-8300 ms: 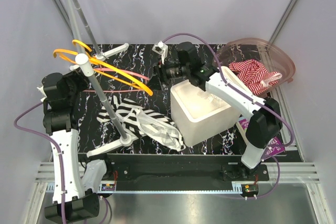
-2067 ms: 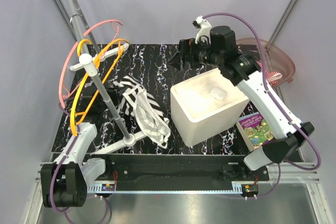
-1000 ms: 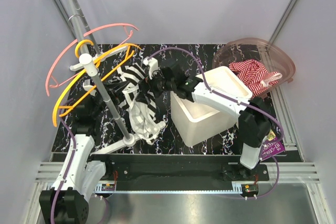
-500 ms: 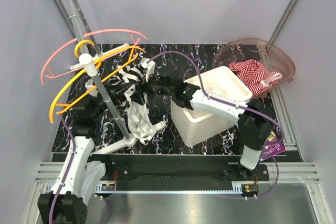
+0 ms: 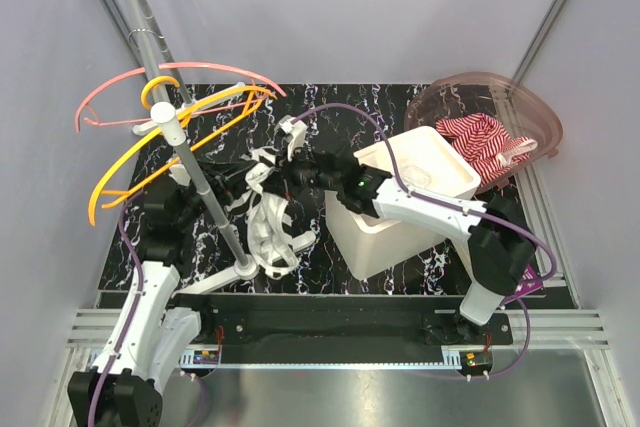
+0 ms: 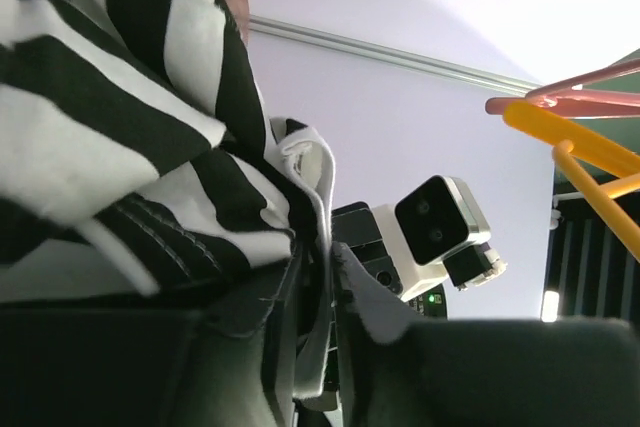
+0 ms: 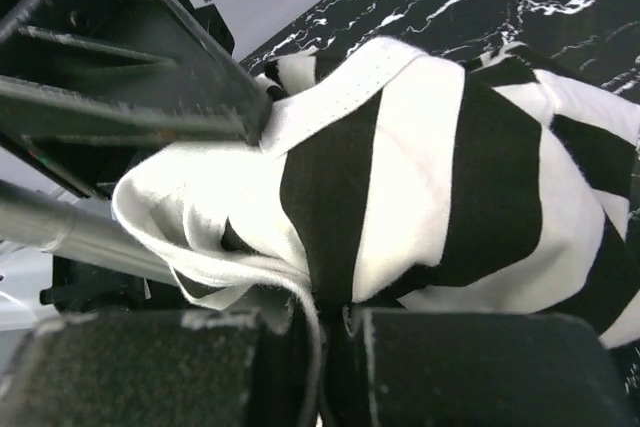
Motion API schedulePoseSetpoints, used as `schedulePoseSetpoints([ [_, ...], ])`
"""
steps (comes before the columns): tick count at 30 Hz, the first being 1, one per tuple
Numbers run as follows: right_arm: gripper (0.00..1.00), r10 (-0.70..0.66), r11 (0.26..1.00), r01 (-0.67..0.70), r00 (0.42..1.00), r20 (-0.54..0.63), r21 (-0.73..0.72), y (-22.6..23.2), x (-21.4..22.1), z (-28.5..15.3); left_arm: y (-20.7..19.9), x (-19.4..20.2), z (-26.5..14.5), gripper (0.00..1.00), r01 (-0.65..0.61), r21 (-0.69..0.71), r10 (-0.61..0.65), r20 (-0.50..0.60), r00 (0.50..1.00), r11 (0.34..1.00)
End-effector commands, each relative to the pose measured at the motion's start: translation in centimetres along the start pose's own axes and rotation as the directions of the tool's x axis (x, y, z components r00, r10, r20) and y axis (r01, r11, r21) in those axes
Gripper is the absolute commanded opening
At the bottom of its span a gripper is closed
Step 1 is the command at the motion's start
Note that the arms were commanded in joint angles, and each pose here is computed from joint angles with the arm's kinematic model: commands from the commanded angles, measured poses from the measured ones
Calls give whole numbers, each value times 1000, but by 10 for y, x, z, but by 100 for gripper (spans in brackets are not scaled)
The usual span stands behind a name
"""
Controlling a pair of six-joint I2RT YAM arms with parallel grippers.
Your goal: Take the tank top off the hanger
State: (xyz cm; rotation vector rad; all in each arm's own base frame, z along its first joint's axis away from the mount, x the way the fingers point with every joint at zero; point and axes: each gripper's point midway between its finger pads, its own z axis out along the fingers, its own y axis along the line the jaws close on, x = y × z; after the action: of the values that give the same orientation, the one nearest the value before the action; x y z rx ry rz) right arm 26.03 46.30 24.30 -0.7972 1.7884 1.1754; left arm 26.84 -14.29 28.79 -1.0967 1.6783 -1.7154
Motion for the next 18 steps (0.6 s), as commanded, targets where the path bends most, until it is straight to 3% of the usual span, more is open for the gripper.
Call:
schedulePoseSetpoints([
  [1, 0, -3, 1000, 0, 989, 149, 23, 18, -57, -31, -1, 0, -7, 33, -29, 21, 28, 28, 999, 999],
  [7, 0, 108, 990, -124, 971, 212, 65, -18, -87, -61, 21, -14, -18, 57, -23, -3, 23, 112, 993, 1000],
  [18, 0, 105, 918, -248, 906, 411, 310, -119, -193, -154, 76, -16, -42, 61, -36, -151, 59, 146, 988, 988],
])
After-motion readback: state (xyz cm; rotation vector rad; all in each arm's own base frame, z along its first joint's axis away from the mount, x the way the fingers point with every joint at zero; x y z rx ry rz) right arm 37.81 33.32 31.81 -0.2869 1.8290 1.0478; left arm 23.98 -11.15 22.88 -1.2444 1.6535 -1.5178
